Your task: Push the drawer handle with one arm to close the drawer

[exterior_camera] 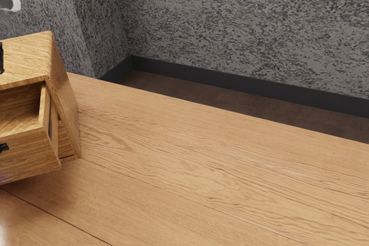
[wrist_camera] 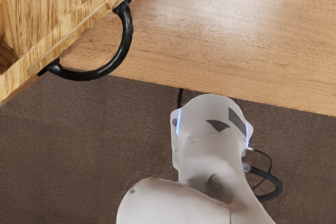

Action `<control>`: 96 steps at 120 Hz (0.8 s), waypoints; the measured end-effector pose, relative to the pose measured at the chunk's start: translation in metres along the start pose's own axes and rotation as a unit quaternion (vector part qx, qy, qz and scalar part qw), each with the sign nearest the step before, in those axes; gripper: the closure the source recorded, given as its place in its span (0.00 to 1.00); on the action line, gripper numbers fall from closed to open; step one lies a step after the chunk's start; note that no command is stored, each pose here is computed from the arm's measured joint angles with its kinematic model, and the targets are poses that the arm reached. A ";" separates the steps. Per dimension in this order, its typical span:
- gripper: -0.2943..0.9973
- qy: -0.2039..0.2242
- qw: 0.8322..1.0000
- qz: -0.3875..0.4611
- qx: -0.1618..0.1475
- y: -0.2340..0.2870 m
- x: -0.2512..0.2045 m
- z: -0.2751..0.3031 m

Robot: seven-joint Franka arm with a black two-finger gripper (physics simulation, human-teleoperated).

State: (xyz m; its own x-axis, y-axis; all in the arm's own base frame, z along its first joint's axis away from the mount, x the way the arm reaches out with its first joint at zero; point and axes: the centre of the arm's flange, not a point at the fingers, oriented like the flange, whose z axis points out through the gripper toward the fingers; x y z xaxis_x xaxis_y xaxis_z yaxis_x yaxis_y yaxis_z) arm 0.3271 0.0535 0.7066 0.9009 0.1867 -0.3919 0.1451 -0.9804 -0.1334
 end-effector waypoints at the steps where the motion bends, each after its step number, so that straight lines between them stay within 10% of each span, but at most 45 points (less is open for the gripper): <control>1: 0.24 0.009 1.000 -0.002 0.002 0.002 0.008 -0.001; 18: 0.24 0.115 0.993 -0.020 0.007 0.013 0.076 -0.010; 38: 0.24 0.113 0.993 -0.026 -0.025 0.000 0.102 0.090; 96: 0.24 0.250 0.967 -0.031 -0.025 0.041 0.039 0.141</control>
State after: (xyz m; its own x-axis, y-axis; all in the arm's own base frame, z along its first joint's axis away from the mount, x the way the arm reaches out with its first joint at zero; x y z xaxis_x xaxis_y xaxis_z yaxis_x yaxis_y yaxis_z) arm 0.3106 0.0292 0.5571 0.9733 0.2037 0.1060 0.2137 -0.9724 -0.0934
